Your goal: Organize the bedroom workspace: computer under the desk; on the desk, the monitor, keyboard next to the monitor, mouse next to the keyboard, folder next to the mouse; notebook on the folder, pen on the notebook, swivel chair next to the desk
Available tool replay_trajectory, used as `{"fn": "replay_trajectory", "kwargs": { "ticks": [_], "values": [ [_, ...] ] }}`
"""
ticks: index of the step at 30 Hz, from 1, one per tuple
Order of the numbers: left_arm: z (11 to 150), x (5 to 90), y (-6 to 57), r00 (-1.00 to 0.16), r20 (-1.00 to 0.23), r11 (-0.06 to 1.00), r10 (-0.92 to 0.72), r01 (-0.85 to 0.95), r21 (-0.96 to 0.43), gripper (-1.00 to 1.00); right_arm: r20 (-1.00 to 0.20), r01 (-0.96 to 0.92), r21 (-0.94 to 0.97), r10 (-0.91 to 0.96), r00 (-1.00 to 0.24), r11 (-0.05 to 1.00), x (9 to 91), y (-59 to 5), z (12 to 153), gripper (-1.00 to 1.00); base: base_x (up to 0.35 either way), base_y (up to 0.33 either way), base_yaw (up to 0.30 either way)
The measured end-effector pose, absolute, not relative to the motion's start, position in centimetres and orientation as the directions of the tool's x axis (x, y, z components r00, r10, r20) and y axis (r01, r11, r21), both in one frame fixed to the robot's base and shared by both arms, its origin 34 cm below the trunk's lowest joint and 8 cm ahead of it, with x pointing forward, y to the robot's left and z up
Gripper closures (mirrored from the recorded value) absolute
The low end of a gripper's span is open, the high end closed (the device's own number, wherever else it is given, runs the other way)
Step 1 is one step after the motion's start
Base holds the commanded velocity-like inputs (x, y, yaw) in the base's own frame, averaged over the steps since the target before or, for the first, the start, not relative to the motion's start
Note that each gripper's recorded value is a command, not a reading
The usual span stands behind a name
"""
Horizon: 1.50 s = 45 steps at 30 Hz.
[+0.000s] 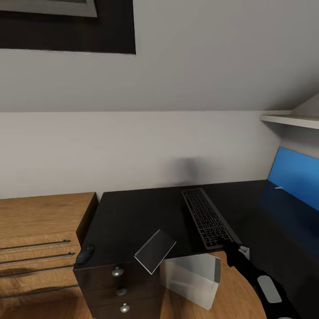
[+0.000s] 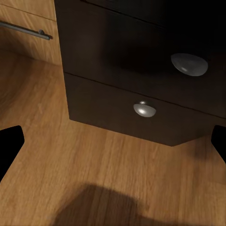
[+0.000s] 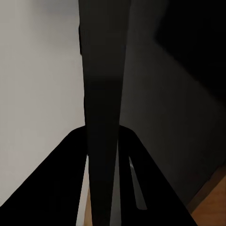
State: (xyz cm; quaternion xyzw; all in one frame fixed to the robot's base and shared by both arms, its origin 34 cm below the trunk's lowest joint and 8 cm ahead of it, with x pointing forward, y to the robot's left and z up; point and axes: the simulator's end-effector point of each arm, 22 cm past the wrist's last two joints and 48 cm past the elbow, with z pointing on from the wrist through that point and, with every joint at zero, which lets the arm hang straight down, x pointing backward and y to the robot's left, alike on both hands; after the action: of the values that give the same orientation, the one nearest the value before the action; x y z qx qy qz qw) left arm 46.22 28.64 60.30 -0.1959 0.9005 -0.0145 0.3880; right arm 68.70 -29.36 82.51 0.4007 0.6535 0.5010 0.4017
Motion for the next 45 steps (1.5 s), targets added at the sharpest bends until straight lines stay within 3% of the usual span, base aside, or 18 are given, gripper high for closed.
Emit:
{"fn": "replay_trajectory", "kwargs": {
  "ticks": [8, 45],
  "values": [
    [60.35, 46.4, 28.72, -0.616, -0.699, 0.922, -0.364, -0.343, -0.178, -1.0, -0.125, 0.126, 0.975, 0.925, -0.359, 0.181, 68.73, -29.26, 82.2, 1.0, -0.094, -0.018, 0.0],
    [60.41, 46.36, 28.8, -0.615, -0.699, 0.922, -0.364, -0.343, -0.178, -1.0, -0.126, 0.125, 0.975, 0.925, -0.358, 0.181, 68.68, -29.34, 82.3, 1.0, -0.318, -0.076, 0.0]
  ]
}}
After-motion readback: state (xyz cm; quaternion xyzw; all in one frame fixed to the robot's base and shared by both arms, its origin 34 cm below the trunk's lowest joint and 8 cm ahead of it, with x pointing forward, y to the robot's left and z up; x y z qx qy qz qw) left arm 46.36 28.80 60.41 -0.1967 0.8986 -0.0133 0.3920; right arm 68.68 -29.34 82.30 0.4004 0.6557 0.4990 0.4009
